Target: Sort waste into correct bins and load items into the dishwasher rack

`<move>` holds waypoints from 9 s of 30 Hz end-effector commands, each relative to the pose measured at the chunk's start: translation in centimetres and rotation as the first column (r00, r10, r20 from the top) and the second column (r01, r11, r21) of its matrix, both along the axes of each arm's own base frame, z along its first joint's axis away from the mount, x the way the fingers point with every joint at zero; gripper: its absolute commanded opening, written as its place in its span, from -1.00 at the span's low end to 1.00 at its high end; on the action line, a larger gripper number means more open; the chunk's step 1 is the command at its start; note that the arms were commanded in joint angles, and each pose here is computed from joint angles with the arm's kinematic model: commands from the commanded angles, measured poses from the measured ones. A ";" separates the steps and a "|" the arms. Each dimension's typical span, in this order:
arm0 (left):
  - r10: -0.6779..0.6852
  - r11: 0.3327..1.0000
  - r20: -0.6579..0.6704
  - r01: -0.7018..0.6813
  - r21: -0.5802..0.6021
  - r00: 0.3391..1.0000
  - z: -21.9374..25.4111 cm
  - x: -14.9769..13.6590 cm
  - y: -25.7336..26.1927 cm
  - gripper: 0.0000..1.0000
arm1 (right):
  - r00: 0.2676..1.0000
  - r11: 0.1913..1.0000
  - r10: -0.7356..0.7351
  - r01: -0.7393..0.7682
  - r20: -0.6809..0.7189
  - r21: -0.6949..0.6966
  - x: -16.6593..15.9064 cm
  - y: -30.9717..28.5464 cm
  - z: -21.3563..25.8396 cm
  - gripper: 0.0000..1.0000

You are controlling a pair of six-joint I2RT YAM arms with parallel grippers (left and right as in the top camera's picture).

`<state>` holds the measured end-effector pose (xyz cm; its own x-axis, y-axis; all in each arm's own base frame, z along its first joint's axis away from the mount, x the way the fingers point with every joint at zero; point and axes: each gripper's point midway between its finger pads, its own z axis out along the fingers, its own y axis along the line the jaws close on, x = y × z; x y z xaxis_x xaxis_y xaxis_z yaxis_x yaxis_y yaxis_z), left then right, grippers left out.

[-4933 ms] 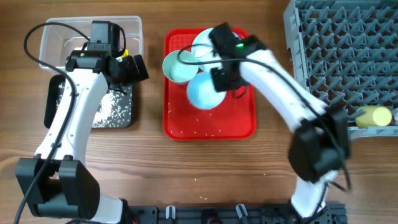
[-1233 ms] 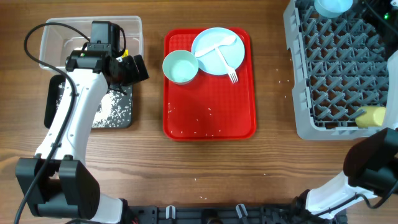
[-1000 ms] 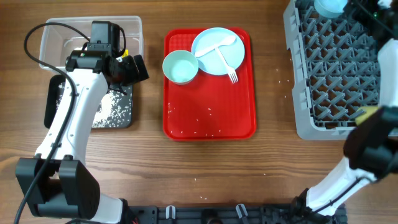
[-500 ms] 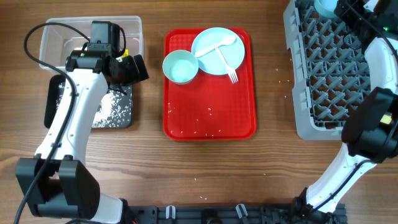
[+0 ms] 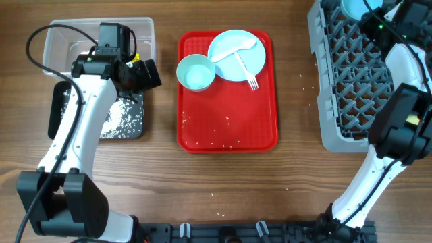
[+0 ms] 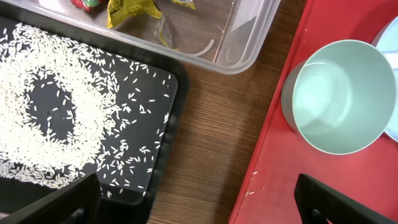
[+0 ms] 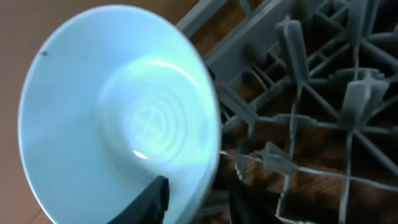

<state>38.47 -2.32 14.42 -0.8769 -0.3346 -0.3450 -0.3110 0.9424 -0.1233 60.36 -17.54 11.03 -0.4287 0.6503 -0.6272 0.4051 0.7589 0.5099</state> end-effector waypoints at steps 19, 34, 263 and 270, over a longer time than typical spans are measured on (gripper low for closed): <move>0.018 1.000 -0.009 -0.018 -0.002 1.000 -0.3 0.0 0.2 1.00 | 0.966 0.867 -0.241 0.169 -0.097 -0.469 -8.0 -3.9 12.6 -0.91; 0.018 1.000 -0.009 -0.018 -0.002 1.000 -0.3 0.0 0.2 1.00 | 0.895 0.268 -0.361 -0.169 -0.262 -0.948 -5.0 4.4 12.8 -0.91; 0.018 1.000 -0.009 -0.018 -0.002 1.000 -0.3 0.0 0.2 1.00 | 0.966 0.043 0.001 -0.259 -0.259 -0.965 -13.7 25.8 9.8 0.99; 0.018 1.000 -0.009 -0.018 -0.002 1.000 -0.3 0.0 0.2 1.00 | 0.813 0.378 0.477 -0.532 -0.333 -0.758 -16.0 37.7 4.8 0.83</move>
<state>38.47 -2.32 14.42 -0.8770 -0.3349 -0.3446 -0.3114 0.9423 -0.1233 44.15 14.97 15.46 -0.5542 -0.6672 -0.4976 -0.1240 0.6574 -0.7433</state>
